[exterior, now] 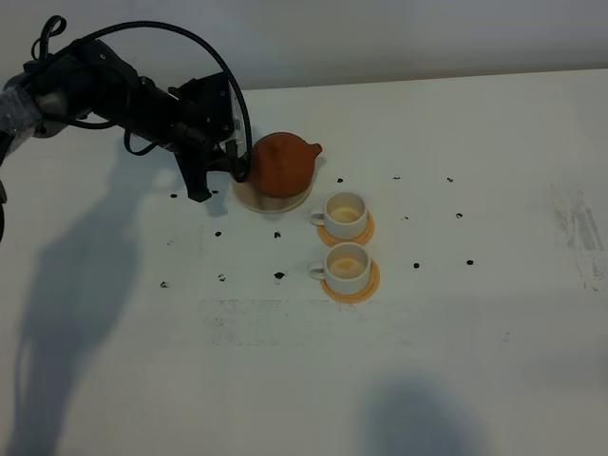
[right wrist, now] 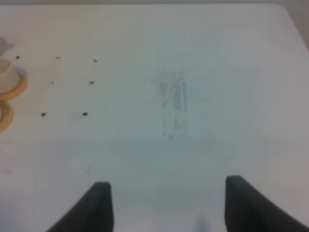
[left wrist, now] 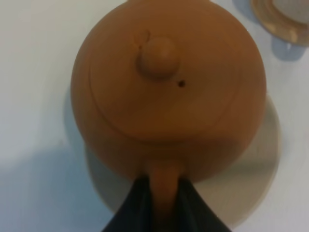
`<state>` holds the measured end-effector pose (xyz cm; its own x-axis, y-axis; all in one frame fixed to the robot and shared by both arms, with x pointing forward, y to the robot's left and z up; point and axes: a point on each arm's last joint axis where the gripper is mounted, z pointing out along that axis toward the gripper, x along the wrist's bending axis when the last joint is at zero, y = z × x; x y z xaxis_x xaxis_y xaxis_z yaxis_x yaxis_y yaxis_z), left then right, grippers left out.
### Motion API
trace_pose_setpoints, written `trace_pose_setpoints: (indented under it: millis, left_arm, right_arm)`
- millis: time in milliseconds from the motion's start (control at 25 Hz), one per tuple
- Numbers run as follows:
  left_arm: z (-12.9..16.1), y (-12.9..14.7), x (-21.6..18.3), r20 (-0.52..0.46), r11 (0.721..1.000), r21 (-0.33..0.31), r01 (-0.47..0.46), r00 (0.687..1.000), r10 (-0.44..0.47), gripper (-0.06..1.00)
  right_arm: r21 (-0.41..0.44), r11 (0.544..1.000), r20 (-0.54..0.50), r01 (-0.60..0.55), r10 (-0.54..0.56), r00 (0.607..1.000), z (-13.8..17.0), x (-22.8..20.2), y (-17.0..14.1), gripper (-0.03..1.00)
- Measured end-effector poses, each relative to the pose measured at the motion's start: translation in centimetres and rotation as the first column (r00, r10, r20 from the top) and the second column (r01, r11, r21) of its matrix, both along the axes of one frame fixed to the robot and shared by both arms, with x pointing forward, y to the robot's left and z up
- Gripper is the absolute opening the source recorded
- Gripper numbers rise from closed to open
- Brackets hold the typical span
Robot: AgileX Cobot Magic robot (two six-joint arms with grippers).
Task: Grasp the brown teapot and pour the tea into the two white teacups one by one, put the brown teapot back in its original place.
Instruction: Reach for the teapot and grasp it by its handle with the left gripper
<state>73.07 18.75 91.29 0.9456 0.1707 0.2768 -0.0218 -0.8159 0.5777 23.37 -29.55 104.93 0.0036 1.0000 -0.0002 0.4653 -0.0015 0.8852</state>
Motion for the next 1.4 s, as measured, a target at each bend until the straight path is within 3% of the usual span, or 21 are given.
trace_pose_setpoints:
  millis: [240,520,1040,1400]
  left_arm:
    - [0.2,-0.2,-0.1,-0.001,1.0,-0.018,0.02,1.0,-0.02,0.1]
    - [2.4,-0.1,-0.3,0.043,0.999,-0.01,0.036,0.998,-0.035,0.1]
    - [5.6,-2.0,-1.9,0.083,0.987,0.076,0.144,0.985,-0.15,0.1]
    - [7.2,-2.2,-2.5,0.075,0.985,0.11,0.133,0.987,-0.142,0.1]
  right_arm:
    - [0.0,1.0,0.0,0.0,0.0,1.0,0.0,0.0,0.0,0.51]
    - [0.0,1.0,0.0,0.0,0.0,1.0,0.0,0.0,0.0,0.51]
    - [0.0,1.0,0.0,0.0,0.0,1.0,0.0,0.0,0.0,0.51]
    - [0.0,1.0,0.0,0.0,0.0,1.0,0.0,0.0,0.0,0.51]
